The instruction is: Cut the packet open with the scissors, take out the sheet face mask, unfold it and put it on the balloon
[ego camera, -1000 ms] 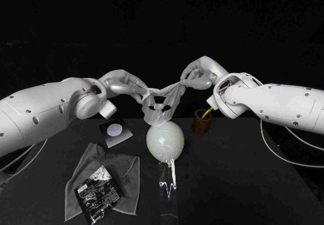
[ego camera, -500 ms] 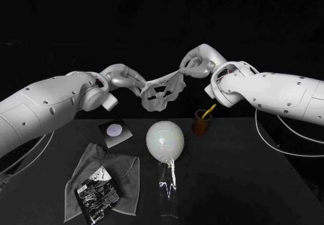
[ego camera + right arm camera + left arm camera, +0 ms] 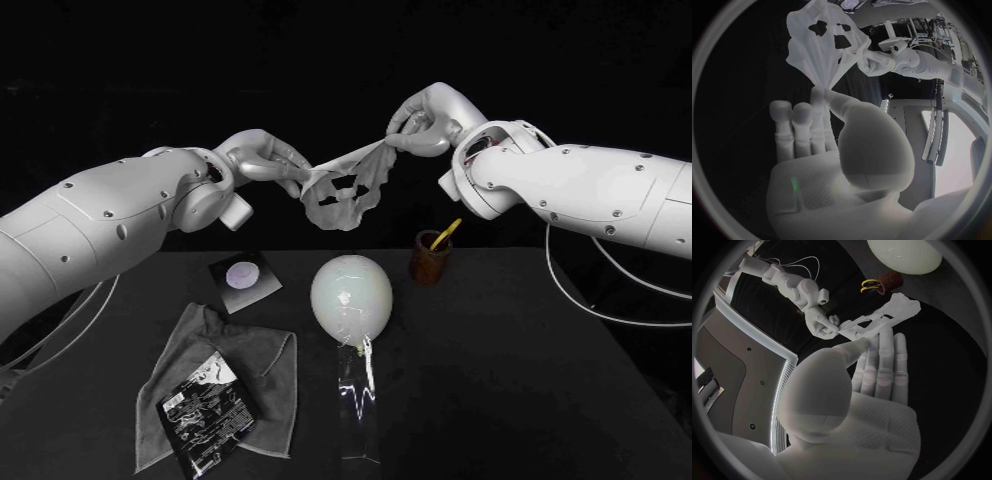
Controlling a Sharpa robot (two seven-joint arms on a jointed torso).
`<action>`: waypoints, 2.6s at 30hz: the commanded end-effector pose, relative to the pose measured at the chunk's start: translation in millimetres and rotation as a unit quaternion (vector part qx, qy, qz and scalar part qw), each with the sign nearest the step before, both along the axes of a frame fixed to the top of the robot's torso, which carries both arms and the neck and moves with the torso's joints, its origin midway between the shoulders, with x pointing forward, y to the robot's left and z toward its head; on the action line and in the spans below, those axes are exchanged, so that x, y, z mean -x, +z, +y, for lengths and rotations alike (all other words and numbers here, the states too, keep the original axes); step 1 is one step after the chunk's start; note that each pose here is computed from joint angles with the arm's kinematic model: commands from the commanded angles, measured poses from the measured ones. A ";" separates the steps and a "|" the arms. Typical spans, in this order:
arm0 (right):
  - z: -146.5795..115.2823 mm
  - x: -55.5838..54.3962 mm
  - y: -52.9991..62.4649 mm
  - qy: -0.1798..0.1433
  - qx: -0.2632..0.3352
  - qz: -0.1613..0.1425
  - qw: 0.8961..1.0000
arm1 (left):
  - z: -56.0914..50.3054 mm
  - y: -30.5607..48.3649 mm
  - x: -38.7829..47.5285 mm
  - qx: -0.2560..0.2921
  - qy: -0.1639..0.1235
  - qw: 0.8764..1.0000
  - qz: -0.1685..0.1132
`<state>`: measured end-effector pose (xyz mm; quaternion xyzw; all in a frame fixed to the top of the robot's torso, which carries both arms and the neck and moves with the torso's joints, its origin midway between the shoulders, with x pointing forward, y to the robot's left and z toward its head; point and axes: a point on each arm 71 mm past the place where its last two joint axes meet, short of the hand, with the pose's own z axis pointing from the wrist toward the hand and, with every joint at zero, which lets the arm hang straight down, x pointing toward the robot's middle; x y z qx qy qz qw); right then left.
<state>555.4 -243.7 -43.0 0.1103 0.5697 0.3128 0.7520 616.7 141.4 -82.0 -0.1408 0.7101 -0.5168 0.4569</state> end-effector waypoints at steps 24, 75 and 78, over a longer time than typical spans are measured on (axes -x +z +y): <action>-5.0 55.6 -70.1 0.032 -0.005 0.099 0.995 | -17.8 -46.7 32.4 -0.046 -0.089 0.995 0.020; -2.8 -4.3 -23.5 -0.019 -0.003 0.014 1.000 | -16.9 -19.8 -1.6 -0.047 -0.029 0.998 -0.035; -3.3 -6.8 -21.2 -0.021 0.001 0.012 1.000 | -19.4 -16.2 -2.3 -0.051 -0.030 0.997 -0.042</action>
